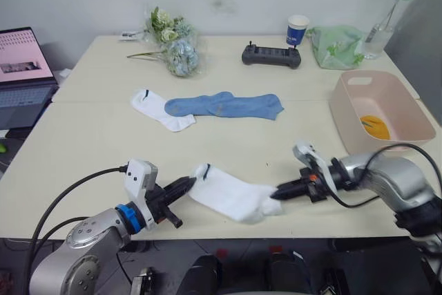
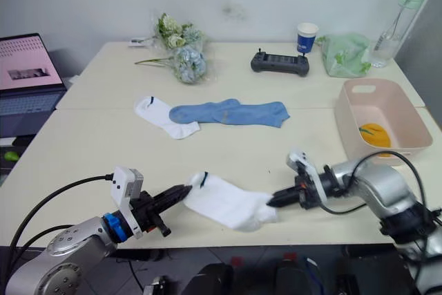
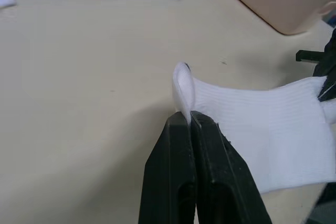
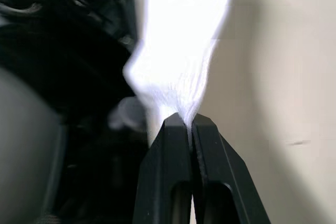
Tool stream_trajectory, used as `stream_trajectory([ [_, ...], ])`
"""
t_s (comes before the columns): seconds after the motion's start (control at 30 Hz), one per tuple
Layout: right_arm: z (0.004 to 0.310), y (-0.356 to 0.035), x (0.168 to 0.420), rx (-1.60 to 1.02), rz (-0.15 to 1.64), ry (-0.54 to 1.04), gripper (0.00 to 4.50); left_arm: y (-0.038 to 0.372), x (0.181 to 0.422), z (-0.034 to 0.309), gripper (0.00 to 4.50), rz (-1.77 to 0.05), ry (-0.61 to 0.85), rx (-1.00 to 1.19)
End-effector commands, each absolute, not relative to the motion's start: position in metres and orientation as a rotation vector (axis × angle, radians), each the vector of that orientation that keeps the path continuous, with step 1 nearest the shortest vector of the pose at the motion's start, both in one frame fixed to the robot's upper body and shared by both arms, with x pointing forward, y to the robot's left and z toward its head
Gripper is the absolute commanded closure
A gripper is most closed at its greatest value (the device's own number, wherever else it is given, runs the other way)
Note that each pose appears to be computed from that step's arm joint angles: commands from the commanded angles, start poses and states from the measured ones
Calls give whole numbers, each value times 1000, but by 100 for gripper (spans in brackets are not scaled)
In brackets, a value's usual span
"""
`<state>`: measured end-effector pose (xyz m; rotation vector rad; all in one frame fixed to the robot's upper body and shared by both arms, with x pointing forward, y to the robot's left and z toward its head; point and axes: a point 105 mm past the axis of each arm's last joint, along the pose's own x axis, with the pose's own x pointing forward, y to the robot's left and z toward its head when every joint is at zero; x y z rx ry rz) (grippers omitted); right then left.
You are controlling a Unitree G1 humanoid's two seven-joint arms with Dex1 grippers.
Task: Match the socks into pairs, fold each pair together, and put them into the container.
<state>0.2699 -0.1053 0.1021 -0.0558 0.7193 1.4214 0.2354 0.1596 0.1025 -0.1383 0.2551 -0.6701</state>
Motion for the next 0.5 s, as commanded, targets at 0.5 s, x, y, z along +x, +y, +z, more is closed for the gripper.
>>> stream_trajectory([
  [0.5, 104, -95, 315, -161, 1301, 543, 400, 170, 260, 88, 406, -583, 187, -54],
])
